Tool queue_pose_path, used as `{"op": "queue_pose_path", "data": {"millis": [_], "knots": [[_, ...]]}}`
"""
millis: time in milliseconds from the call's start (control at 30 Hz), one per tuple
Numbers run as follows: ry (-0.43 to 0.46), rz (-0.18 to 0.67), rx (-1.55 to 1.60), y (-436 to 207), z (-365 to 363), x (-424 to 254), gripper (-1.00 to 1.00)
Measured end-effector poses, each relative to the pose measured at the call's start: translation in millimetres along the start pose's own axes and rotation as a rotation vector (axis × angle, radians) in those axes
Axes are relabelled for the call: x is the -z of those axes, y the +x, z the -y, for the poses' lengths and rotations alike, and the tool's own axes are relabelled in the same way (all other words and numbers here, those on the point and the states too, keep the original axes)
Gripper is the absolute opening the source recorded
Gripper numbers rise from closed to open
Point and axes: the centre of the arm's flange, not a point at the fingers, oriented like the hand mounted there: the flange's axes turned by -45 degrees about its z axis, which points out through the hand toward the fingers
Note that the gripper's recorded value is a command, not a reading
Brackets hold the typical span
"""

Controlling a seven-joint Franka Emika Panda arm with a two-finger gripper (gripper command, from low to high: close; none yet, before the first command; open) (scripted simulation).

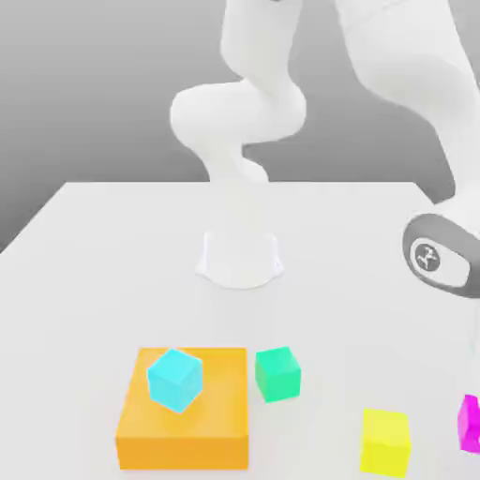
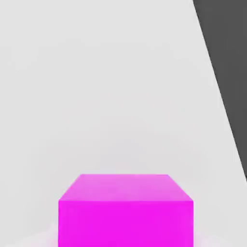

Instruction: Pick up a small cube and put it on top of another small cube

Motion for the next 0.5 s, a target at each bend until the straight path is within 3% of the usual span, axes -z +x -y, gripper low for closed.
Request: {"op": "queue_pose_path", "data": {"millis": [267,500], "knots": [[-0.027,0.030,-0.500,-194.9,-83.7,65.2,-1.00],[0.016,-0.002,-0.874,-333.5,-72.5,91.1,-1.00]]}}
